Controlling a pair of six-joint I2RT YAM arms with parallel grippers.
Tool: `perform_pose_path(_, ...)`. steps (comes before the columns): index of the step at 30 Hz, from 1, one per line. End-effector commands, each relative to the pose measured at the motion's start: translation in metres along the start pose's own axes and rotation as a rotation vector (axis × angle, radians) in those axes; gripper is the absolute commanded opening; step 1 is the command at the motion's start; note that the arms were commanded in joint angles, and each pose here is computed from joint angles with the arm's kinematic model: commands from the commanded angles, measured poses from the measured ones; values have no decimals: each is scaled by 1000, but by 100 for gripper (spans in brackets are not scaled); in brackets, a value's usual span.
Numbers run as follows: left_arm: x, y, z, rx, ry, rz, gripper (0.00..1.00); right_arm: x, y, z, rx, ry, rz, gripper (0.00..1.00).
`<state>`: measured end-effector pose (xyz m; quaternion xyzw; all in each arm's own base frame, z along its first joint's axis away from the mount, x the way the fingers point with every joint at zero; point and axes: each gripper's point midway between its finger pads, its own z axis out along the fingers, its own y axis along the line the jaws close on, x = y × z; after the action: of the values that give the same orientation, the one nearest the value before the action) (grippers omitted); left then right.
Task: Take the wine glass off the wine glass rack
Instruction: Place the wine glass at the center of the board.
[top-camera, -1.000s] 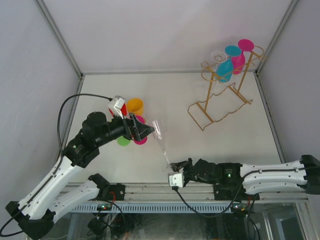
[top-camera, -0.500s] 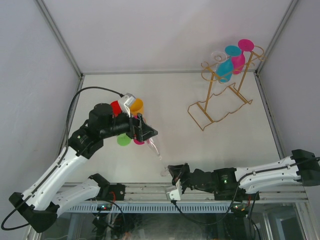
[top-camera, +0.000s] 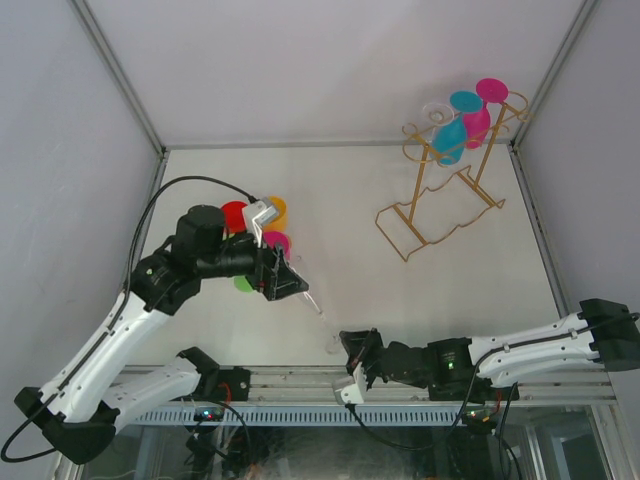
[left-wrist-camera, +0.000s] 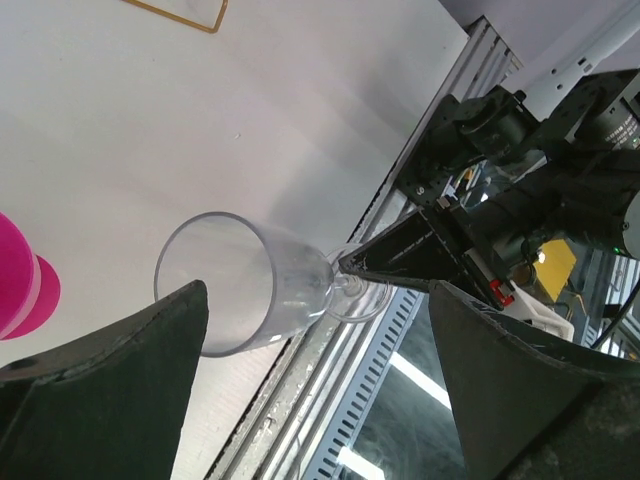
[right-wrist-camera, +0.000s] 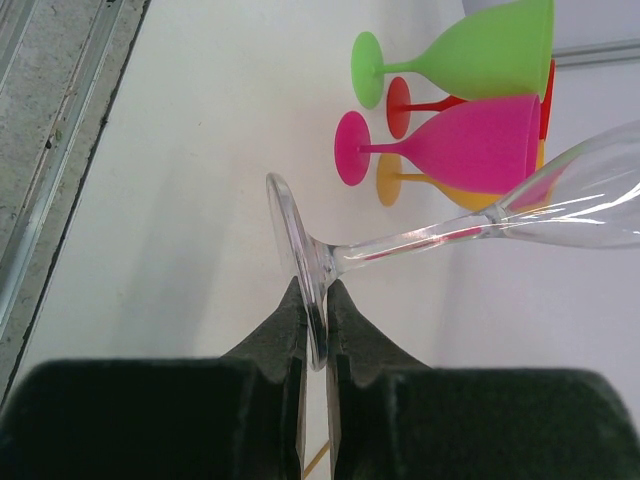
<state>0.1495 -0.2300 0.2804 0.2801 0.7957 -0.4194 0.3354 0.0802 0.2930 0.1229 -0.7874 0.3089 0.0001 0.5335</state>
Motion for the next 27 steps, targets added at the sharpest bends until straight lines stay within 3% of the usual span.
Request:
perform_pose_path(1,-13,-17,-12,51,-23,72,94,-9,-21,-4,86,-34,10,0)
perform_pose_path(12,11,-56,-12,364,96,129,66,1,-27,-5,124,-18,-38,0)
perform_pose_path(16,16,-55,-13,365,101,132,40,8,-31,-6,138,-1,-20,0)
perform_pose_path(20,18,-46,-9,312,100,121,3,11,-34,-8,149,5,1,0)
perform_pose_path(27,13,-36,-8,232,81,124,0,13,-34,-8,145,13,6,0)
